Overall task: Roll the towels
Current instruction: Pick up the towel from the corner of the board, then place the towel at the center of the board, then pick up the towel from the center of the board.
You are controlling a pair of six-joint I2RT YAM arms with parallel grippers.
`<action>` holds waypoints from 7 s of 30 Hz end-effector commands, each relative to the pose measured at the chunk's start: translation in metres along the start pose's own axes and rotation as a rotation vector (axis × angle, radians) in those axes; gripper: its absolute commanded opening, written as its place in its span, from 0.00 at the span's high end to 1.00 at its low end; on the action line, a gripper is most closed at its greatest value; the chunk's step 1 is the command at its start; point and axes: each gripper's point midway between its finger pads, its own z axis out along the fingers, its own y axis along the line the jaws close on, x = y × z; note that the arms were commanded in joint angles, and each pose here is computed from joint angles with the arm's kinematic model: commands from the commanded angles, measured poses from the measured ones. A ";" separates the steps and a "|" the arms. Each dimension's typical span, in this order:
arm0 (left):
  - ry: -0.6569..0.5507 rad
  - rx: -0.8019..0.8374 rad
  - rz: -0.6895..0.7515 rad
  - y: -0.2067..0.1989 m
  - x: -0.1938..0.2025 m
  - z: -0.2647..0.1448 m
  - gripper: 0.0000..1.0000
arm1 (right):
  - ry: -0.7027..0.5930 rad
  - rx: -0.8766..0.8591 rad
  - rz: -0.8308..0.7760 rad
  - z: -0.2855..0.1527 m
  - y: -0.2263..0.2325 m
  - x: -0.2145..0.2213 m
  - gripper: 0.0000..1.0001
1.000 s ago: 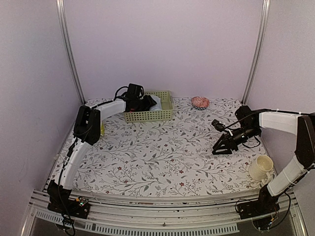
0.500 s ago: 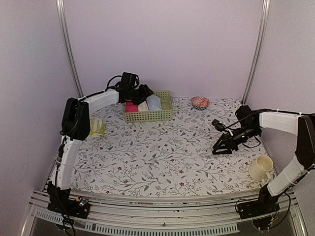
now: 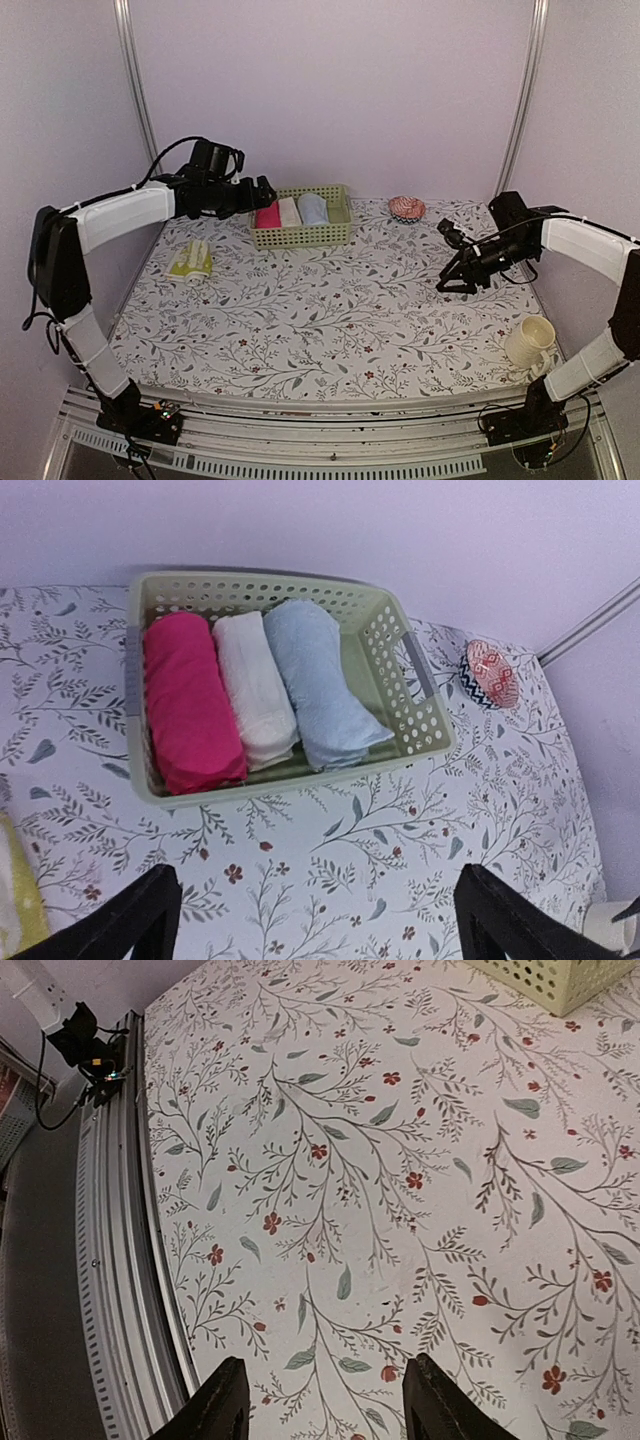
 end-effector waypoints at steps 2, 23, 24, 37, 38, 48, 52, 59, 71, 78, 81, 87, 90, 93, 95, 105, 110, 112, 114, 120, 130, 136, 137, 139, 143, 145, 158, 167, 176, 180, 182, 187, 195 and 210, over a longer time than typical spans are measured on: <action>-0.052 -0.091 0.233 0.021 0.007 -0.065 0.01 | -0.103 0.327 -0.083 -0.060 -0.038 -0.058 0.44; 0.160 -0.429 -0.071 0.223 0.073 -0.068 0.30 | -0.234 0.285 0.099 -0.049 -0.066 -0.033 0.08; 0.149 -0.421 -0.088 0.227 0.073 -0.065 0.33 | -0.233 0.278 0.099 -0.049 -0.066 -0.033 0.08; 0.223 -0.463 -0.140 0.259 0.095 -0.028 0.63 | -0.208 0.241 0.097 -0.041 -0.064 -0.026 0.10; 0.222 -0.472 -0.141 0.261 0.095 -0.028 0.67 | -0.204 0.238 0.100 -0.040 -0.065 -0.025 0.11; 0.114 -0.496 0.005 0.197 0.043 -0.070 0.96 | -0.190 0.212 0.107 -0.036 -0.066 -0.023 0.13; 0.023 -0.273 0.106 0.105 0.014 -0.099 1.00 | -0.190 0.201 0.105 -0.036 -0.065 -0.024 0.13; 0.033 0.649 0.112 -0.087 0.052 -0.152 1.00 | -0.197 0.164 0.100 -0.034 -0.060 -0.025 0.14; 0.496 0.241 0.097 -0.006 0.230 -0.044 0.66 | -0.099 0.137 -0.134 -0.007 -0.011 -0.043 0.34; 0.387 0.045 0.121 0.029 0.214 -0.063 0.61 | 0.055 0.152 -0.437 0.045 0.042 -0.058 0.39; 0.344 0.045 0.091 0.034 0.215 -0.073 0.60 | 0.088 0.130 -0.536 0.070 0.058 -0.069 0.44; 0.317 0.113 0.031 0.032 0.226 -0.083 0.60 | 0.221 0.087 -0.629 0.143 0.069 -0.072 0.59; 0.309 0.122 0.017 0.032 0.229 -0.087 0.60 | 0.287 0.072 -0.635 0.174 0.062 -0.065 0.60; 0.302 0.127 0.011 0.034 0.232 -0.090 0.60 | 0.324 0.049 -0.649 0.197 0.058 -0.061 0.57; 0.298 0.129 0.011 0.034 0.232 -0.091 0.60 | 0.336 0.032 -0.657 0.209 0.059 -0.060 0.56; 0.299 0.127 0.030 0.035 0.231 -0.092 0.60 | 0.419 -0.040 -0.656 0.245 0.060 -0.042 0.52; 0.307 0.121 0.038 0.036 0.234 -0.089 0.60 | 0.447 -0.098 -0.650 0.248 0.066 -0.033 0.51; 0.313 0.116 0.040 0.037 0.235 -0.087 0.60 | 0.451 -0.120 -0.653 0.248 0.069 -0.031 0.49; 0.317 0.114 0.043 0.038 0.236 -0.086 0.60 | 0.453 -0.117 -0.654 0.250 0.068 -0.031 0.49; 0.321 0.109 0.051 0.038 0.235 -0.084 0.60 | 0.462 -0.042 -0.618 0.261 0.052 -0.035 0.56; 0.340 0.103 0.062 0.038 0.238 -0.080 0.60 | 0.459 -0.088 -0.584 0.259 0.061 -0.042 0.70; 0.342 0.103 0.064 0.038 0.238 -0.079 0.60 | 0.461 -0.051 -0.566 0.261 0.055 -0.045 0.73; 0.342 0.102 0.064 0.038 0.238 -0.079 0.60 | 0.468 -0.047 -0.567 0.261 0.054 -0.044 0.73; 0.342 0.102 0.066 0.038 0.238 -0.080 0.60 | 0.479 -0.044 -0.575 0.261 0.052 -0.040 0.70; 0.341 0.098 0.066 0.039 0.238 -0.080 0.59 | 0.488 -0.023 -0.589 0.261 0.048 -0.037 0.67; 0.340 0.098 0.065 0.039 0.238 -0.080 0.60 | 0.486 -0.019 -0.595 0.261 0.048 -0.037 0.65; 0.342 0.089 0.062 0.041 0.240 -0.078 0.60 | 0.501 0.116 -0.628 0.268 0.039 -0.039 0.65; 0.347 0.087 0.067 0.041 0.240 -0.076 0.59 | 0.432 0.209 -0.645 0.245 0.039 -0.075 0.96; 0.274 0.061 0.150 0.039 0.215 -0.083 0.55 | 0.096 0.402 -0.668 0.100 0.052 -0.217 0.97; 0.241 0.075 0.185 0.032 0.202 -0.085 0.54 | -0.129 0.465 -0.688 0.012 0.079 -0.275 0.98; 0.216 0.099 0.195 0.026 0.195 -0.087 0.54 | -0.191 0.488 -0.683 -0.019 0.086 -0.283 0.97; 0.152 0.200 0.228 0.002 0.183 -0.088 0.53 | -0.102 0.504 -0.574 -0.019 0.044 -0.235 0.98; 0.208 0.350 0.332 -0.052 0.207 -0.057 0.53 | -0.017 0.576 -0.253 -0.030 -0.065 -0.114 0.97; 0.272 0.433 0.819 -0.181 0.248 0.035 0.52 | -0.065 0.559 -0.051 -0.033 -0.101 -0.040 0.98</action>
